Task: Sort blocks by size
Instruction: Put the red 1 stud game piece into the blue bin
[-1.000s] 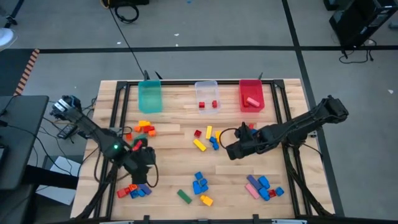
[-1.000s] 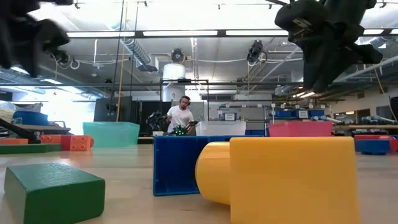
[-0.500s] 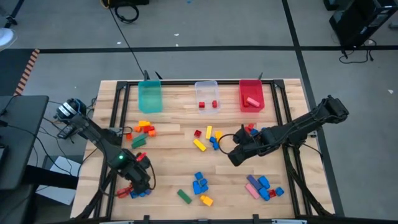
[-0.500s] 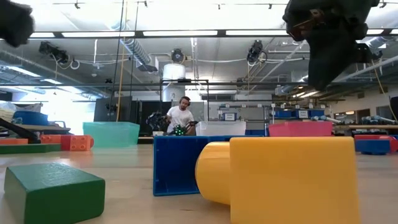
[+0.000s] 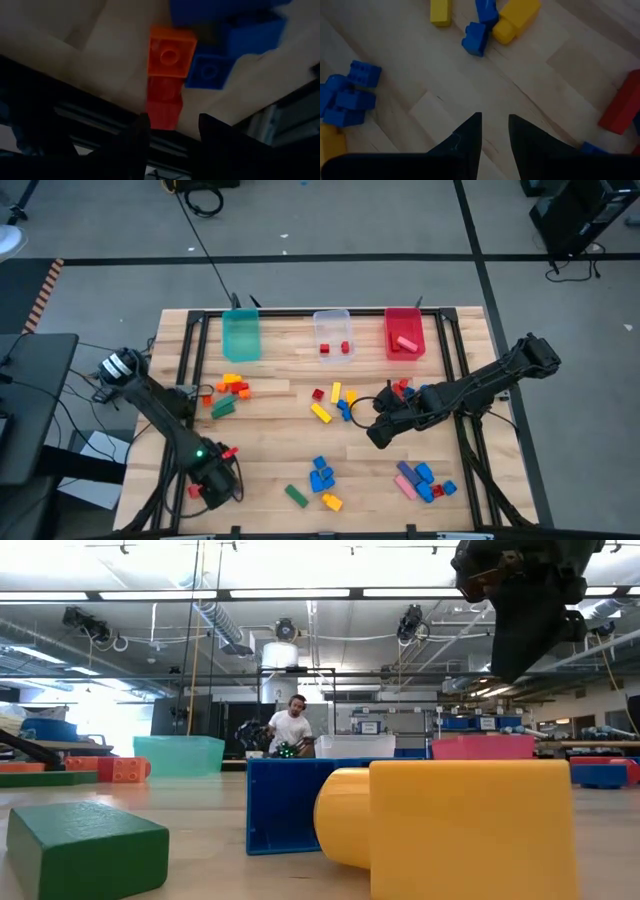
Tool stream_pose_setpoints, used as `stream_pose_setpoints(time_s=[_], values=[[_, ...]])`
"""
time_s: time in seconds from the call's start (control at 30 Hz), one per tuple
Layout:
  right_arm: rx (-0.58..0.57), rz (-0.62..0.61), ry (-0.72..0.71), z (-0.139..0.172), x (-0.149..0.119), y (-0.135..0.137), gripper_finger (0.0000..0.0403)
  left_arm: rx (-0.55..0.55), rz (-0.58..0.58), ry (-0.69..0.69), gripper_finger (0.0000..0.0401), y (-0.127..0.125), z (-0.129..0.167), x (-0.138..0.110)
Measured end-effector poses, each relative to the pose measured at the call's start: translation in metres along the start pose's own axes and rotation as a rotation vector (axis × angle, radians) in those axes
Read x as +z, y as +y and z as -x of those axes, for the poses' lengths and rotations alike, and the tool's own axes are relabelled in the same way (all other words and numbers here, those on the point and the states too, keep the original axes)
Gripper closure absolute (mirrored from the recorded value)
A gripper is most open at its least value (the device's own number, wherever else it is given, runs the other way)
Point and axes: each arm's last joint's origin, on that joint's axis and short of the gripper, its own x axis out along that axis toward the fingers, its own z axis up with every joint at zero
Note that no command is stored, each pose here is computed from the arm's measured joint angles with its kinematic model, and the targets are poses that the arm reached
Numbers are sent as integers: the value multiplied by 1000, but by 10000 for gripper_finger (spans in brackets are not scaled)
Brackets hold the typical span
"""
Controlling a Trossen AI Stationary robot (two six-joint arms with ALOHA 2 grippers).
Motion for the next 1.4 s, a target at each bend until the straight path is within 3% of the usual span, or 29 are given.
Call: stream_pose_setpoints(time_s=[0.2,0.4,0.7,0.97,1.2,1.4], values=[[0,5,-1,0,0,0,293,44,-26,49,203,-3,-13,-7],[-4,5,-9,0,1,0,293,77,-47,43,156,-5,-22,-10],[3,17,-31,0,2,1,293,130,-174,42,128,-11,-43,-11],[15,26,-46,0,3,2,293,209,-174,74,170,-12,-64,-8],[19,51,-48,0,3,3,293,211,-156,126,263,-13,-64,-10],[32,72,-55,0,4,4,293,222,-147,119,268,-24,-40,-21]])
